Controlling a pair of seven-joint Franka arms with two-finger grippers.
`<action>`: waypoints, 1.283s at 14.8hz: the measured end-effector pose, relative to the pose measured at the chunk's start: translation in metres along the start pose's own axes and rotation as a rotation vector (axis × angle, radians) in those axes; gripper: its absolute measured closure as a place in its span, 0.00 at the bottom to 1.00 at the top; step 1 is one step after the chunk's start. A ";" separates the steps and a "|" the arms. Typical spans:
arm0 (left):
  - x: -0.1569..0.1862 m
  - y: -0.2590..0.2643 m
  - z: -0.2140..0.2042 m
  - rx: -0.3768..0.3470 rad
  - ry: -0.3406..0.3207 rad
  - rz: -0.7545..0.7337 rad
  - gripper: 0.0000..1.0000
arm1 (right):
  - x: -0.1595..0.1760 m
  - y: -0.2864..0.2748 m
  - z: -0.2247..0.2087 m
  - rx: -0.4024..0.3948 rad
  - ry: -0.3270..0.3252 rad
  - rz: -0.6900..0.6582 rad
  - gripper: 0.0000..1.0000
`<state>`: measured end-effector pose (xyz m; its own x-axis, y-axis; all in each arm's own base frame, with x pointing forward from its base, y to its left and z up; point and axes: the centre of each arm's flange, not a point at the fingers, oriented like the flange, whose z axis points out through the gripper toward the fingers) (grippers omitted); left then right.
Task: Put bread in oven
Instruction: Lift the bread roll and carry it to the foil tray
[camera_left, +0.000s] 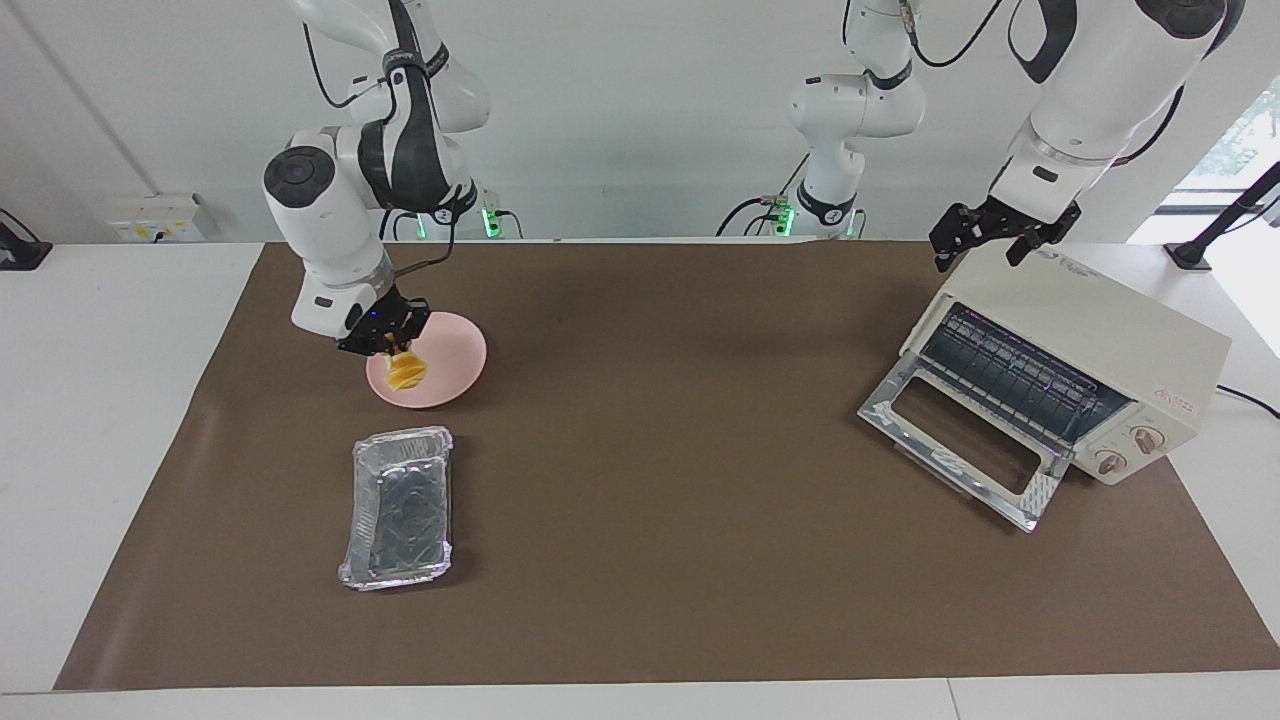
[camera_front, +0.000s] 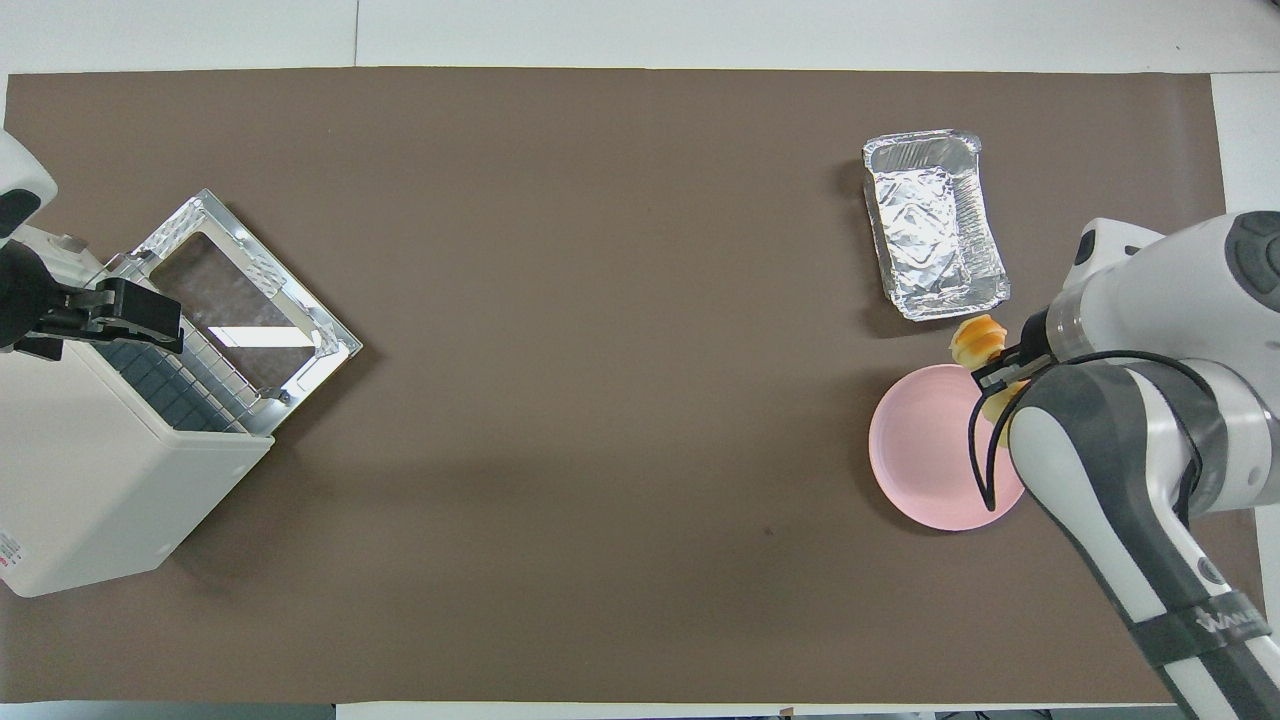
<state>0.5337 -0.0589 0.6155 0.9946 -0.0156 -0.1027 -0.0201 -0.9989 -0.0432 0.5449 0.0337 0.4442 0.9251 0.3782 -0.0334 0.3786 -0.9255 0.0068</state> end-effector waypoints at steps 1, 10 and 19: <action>0.000 0.000 0.000 0.000 0.000 0.000 0.00 | 0.012 0.002 -0.009 -0.006 0.022 0.039 0.88; 0.000 0.000 0.000 0.000 0.000 0.000 0.00 | 0.112 0.038 0.002 0.024 0.069 0.149 0.88; 0.000 0.000 0.000 0.000 0.000 0.000 0.00 | 0.176 0.061 0.072 0.034 0.034 0.191 0.88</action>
<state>0.5337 -0.0589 0.6155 0.9946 -0.0156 -0.1027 -0.0201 -0.9989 -0.0432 0.7284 0.0423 0.3670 0.9808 0.1951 -0.0010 0.1950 -0.9805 -0.0240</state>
